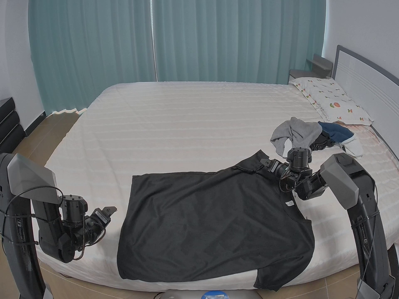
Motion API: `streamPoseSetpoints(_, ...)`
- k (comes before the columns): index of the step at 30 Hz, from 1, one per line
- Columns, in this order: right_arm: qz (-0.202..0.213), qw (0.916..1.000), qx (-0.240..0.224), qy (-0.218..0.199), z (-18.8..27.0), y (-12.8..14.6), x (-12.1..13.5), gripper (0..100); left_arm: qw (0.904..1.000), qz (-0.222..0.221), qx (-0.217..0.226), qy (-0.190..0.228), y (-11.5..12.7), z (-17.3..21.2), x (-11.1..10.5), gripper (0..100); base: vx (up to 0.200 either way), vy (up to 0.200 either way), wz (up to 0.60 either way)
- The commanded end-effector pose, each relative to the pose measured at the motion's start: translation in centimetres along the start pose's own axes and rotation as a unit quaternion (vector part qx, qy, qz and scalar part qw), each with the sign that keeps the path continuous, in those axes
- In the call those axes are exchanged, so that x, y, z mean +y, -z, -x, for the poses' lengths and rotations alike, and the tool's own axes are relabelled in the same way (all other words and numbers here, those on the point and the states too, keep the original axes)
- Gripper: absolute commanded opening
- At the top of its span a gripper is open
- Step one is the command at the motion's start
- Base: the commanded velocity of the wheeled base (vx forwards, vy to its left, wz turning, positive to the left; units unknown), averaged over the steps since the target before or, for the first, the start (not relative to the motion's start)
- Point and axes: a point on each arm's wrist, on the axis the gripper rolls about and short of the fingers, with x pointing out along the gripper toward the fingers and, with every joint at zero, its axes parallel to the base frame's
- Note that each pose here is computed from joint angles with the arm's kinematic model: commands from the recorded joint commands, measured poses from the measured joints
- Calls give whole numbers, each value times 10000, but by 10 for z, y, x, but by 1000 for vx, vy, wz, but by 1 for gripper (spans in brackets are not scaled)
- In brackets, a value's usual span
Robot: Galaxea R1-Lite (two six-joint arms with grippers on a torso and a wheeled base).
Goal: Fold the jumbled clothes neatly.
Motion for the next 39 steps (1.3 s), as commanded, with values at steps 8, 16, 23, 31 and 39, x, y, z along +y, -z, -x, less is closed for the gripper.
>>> streamPoseSetpoints(8,-545,9985,44,26,90,-45,-12,100,9971,184,-444,589,-20,4,-29,100,0,0,0)
streamPoseSetpoints(16,-1308,9911,205,171,151,-11,-31,100,9933,81,-688,922,-42,-27,-58,100,0,0,0)
streamPoseSetpoints(23,-2112,9770,172,234,164,-2,-41,100,9942,52,-562,914,-70,-71,-97,100,0,0,0)
streamPoseSetpoints(31,-2595,9653,158,-256,167,16,-52,100,9929,-49,-369,1128,-63,-143,-116,100,0,0,0)
streamPoseSetpoints(39,-2399,9699,250,-332,173,29,-55,100,9920,-163,-566,1115,-57,-190,-117,100,0,0,0)
